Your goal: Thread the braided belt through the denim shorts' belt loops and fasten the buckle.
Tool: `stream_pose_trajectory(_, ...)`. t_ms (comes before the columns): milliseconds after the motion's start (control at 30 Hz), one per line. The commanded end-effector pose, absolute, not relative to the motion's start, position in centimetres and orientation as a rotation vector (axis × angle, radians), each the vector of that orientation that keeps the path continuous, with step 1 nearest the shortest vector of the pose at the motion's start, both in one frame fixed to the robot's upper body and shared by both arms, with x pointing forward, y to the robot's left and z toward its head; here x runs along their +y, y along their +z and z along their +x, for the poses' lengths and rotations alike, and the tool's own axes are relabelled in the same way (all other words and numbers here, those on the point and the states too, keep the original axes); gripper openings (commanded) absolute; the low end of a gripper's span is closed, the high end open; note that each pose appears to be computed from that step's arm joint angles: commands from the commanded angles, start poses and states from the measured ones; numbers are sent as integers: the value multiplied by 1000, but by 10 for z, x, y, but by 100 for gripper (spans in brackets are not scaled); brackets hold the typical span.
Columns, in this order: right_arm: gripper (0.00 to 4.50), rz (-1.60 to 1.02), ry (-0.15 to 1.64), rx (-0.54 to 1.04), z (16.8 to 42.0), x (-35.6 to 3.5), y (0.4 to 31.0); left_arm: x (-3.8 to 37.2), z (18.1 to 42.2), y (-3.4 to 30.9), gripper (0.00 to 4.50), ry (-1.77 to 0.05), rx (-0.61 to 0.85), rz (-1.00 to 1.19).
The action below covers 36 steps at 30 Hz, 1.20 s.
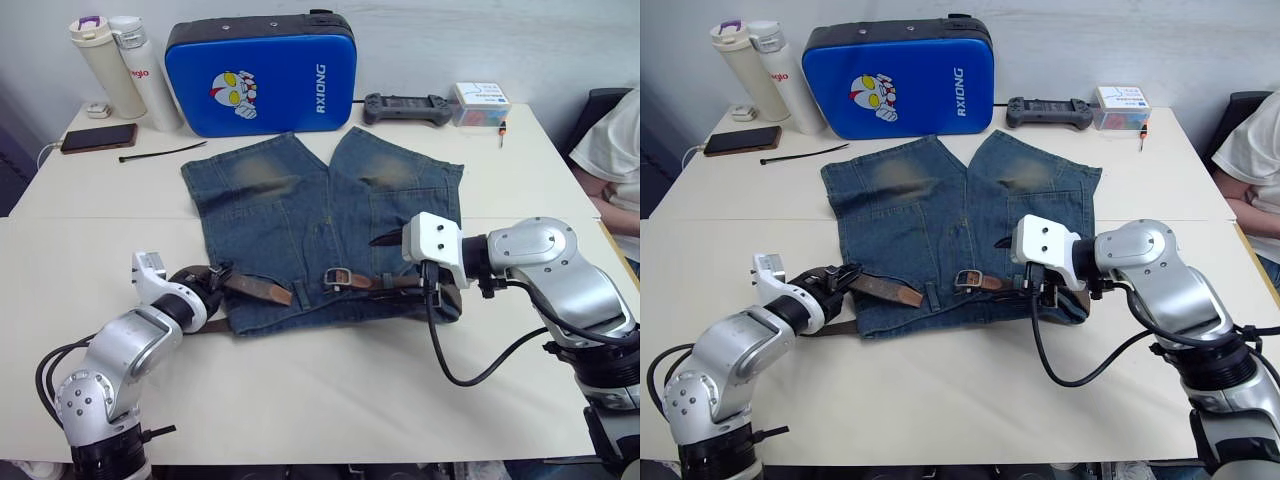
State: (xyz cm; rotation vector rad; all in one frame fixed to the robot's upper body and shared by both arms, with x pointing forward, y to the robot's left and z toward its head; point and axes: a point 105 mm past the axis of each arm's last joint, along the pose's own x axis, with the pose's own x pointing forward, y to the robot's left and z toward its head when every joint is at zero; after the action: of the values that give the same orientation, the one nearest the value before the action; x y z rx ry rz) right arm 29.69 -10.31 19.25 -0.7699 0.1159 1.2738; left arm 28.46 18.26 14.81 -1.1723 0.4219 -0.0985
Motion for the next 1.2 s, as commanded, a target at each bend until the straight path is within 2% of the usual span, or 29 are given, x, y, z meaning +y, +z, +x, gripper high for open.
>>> stream_pose_trajectory(33, 441, -789, 1290, 88, 294, -102, 204, 171, 279, 157, 0, -145, 394, -1189)
stream_pose_trajectory(300, 441, -787, 1280, 80, 297, -101, 212, 165, 283, 157, 0, -107, 370, -1262)
stream_pose_trajectory(633, 441, -813, 1254, 82, 298, -103, 225, 135, 283, 137, 0, -116, 404, -1196)
stream_pose_trajectory(767, 441, -813, 1251, 93, 297, -103, 234, 146, 288, 126, 0, 9, 346, -1157)
stream_pose_trajectory(900, 441, -821, 1253, 102, 299, -99, 238, 148, 292, 122, 0, 37, 306, -1113)
stream_pose_trajectory(1200, 441, -831, 1273, 106, 297, -93, 240, 103, 306, 128, 0, -116, 355, -1121)
